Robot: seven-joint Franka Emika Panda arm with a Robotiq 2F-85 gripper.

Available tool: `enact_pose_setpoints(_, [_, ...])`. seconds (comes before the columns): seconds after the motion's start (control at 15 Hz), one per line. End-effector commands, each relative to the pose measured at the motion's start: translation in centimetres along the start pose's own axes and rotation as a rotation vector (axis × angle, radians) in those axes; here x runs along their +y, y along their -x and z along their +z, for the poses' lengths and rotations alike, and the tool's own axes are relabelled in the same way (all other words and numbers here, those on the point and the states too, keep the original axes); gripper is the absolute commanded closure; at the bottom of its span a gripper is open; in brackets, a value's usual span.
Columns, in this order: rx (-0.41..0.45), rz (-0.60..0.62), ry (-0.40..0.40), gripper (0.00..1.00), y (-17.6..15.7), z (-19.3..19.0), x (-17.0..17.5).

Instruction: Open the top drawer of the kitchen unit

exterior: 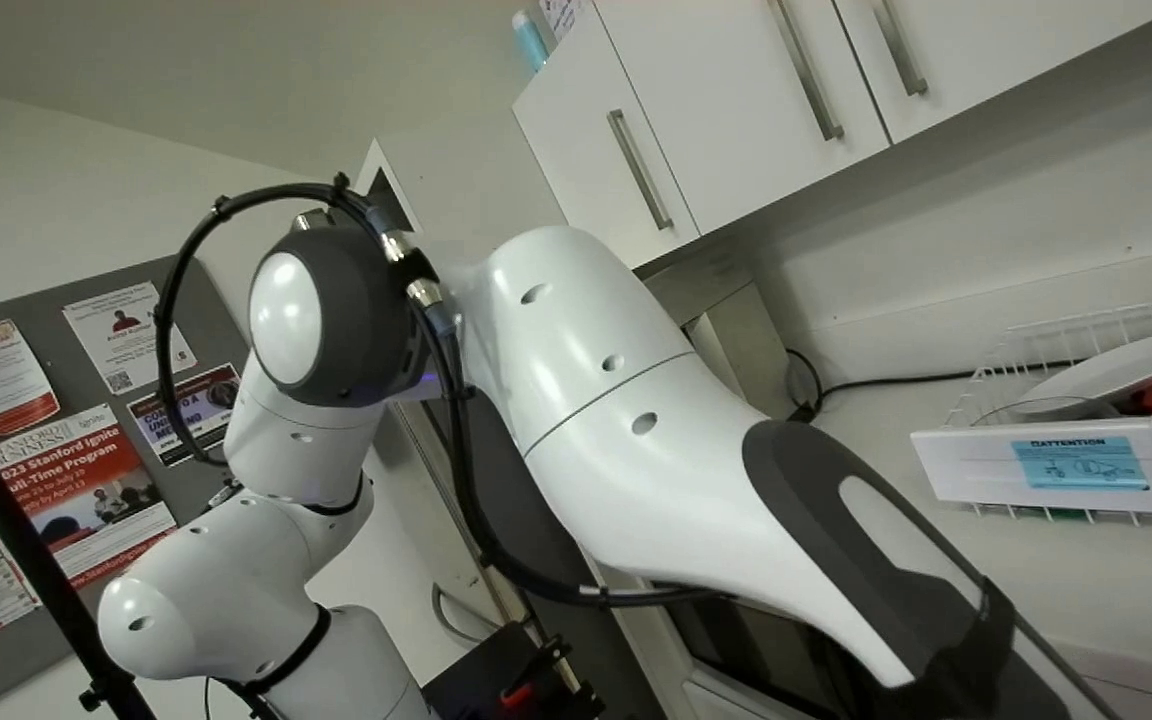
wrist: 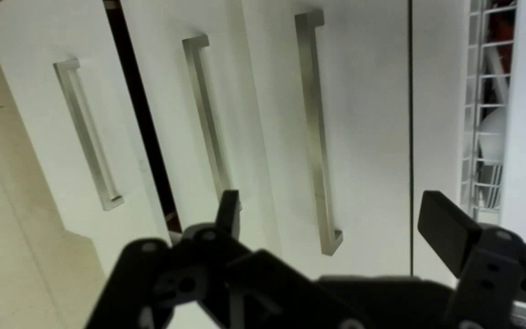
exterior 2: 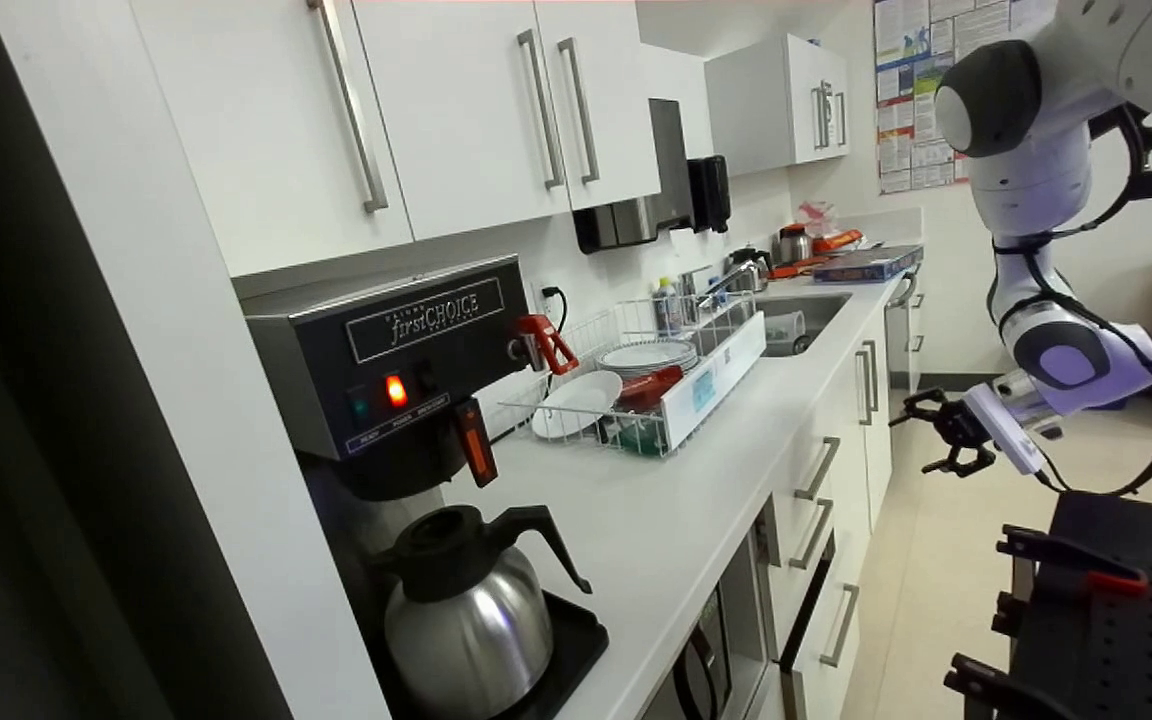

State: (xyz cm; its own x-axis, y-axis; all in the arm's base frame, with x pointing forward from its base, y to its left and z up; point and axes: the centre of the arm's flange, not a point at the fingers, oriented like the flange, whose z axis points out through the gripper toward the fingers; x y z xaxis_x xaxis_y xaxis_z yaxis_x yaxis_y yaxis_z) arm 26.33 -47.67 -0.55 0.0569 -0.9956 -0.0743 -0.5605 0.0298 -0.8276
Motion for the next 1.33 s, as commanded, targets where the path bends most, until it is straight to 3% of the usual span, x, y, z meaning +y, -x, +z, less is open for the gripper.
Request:
enact_pose_setpoints(0.0, [-0.097,-0.063,-0.161,0.0,-0.8,1.2,2.1])
enact_pose_setpoints(0.13, [-0.091,-0.082,-0.206,0.0,-1.4,1.6,2.5])
enact_pose_setpoints(0.2, [-0.076,-0.056,-0.159,0.0,-0.1,0.9,1.9])
enact_pose_setpoints(0.6, [-0.083,-0.076,-0.18,0.0,-0.9,1.4,2.4])
enact_pose_setpoints(0.93, [-0.122,-0.294,-0.338,0.0,0.1,5.0,3.9])
enact_pose_setpoints(1.27, [-0.104,-0.326,-0.418,0.0,0.4,8.4,4.7])
